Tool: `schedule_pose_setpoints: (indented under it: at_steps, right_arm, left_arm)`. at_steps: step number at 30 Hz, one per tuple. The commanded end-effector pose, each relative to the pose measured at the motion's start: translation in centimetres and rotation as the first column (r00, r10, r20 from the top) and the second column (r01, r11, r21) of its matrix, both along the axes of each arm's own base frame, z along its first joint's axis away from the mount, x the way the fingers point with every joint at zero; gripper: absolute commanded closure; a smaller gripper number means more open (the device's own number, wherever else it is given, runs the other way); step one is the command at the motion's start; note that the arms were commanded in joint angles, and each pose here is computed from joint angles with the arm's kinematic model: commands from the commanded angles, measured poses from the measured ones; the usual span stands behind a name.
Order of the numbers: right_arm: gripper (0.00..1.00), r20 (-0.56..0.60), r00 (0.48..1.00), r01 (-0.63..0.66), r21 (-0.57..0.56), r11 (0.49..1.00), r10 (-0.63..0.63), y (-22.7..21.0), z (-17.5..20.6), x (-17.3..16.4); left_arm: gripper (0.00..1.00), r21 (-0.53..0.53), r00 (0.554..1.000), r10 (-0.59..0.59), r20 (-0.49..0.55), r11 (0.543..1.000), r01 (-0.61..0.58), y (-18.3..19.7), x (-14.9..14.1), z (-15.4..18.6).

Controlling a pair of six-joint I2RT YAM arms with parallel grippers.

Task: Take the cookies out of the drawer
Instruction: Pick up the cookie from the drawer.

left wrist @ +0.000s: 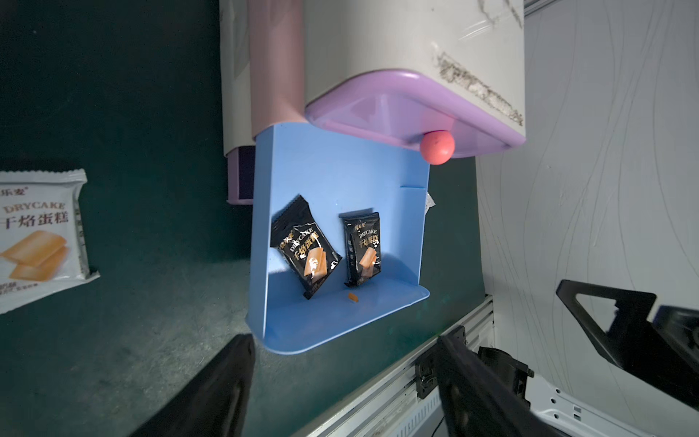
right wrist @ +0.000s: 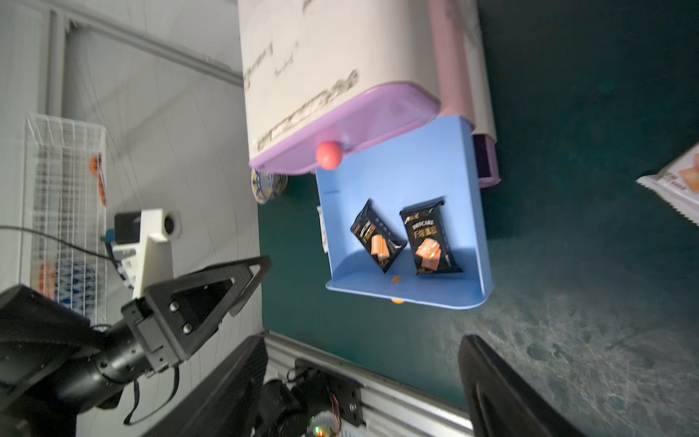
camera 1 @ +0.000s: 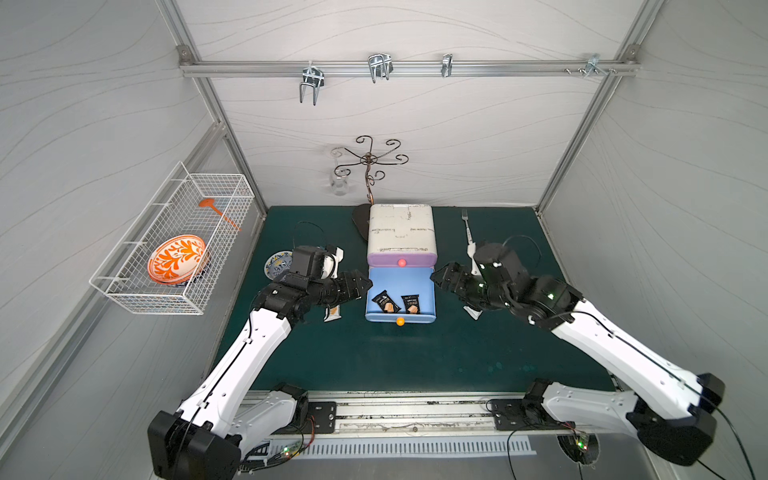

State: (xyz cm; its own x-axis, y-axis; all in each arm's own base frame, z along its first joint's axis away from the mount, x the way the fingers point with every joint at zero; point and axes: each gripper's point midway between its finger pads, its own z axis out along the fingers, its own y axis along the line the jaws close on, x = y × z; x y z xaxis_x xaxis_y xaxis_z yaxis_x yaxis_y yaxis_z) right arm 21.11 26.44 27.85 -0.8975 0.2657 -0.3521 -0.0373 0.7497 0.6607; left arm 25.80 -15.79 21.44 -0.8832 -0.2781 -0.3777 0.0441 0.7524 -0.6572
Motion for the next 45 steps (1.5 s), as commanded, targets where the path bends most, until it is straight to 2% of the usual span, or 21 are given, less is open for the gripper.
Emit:
schedule_pose_setpoints:
  at_steps: [1, 6, 12, 20, 25, 30, 34, 39, 45]
  right_arm:
    - [0.17, -0.095, 0.979, -0.188, -0.09, 0.978, 0.18, 0.7, -1.9, -2.6]
    - [0.19, -0.15, 0.956, -0.273, -0.14, 0.952, 0.252, 2.3, -3.2, -2.6]
    - [0.19, -0.133, 0.947, -0.309, -0.142, 0.94, 0.291, 3.5, -2.8, -1.6]
    - [0.19, -0.12, 0.937, -0.341, -0.122, 0.932, 0.327, 4.4, -2.0, -0.7]
    - [0.19, -0.133, 0.935, -0.345, -0.122, 0.931, 0.329, 4.4, -2.6, -0.6]
    - [0.19, -0.152, 0.931, -0.348, -0.098, 0.932, 0.332, 4.6, -3.3, -0.3]
    - [0.19, -0.147, 0.933, -0.343, -0.093, 0.935, 0.328, 4.6, -3.0, 0.2]
    - [0.18, -0.127, 0.933, -0.348, -0.079, 0.934, 0.337, 5.1, -2.4, 0.7]
    - [0.18, -0.163, 0.925, -0.36, -0.091, 0.928, 0.343, 5.2, -3.5, 0.6]
  left_arm:
    - [0.24, 0.019, 0.998, 0.035, 0.055, 0.999, -0.036, 0.3, 0.3, 0.7]
    - [0.22, 0.067, 0.998, 0.069, 0.004, 0.995, -0.069, 0.9, -0.5, -3.3]
    - [0.17, -0.037, 0.992, 0.127, -0.014, 0.991, -0.127, 0.2, 0.1, -7.5]
    - [0.14, -0.124, 0.979, 0.189, 0.07, 0.976, -0.179, 0.0, 2.3, -7.5]
    - [0.14, -0.176, 0.975, 0.194, 0.111, 0.969, -0.173, -0.3, 2.8, -6.6]
    - [0.13, -0.287, 0.978, 0.194, 0.079, 0.944, -0.164, -1.3, 3.2, -8.1]
    - [0.14, -0.305, 0.98, 0.192, 0.062, 0.938, -0.165, -1.4, 3.3, -9.7]
    - [0.13, -0.364, 0.972, 0.217, 0.09, 0.916, -0.171, -1.7, 4.6, -9.0]
    - [0.13, -0.396, 0.974, 0.211, 0.082, 0.904, -0.162, -2.1, 4.9, -9.1]
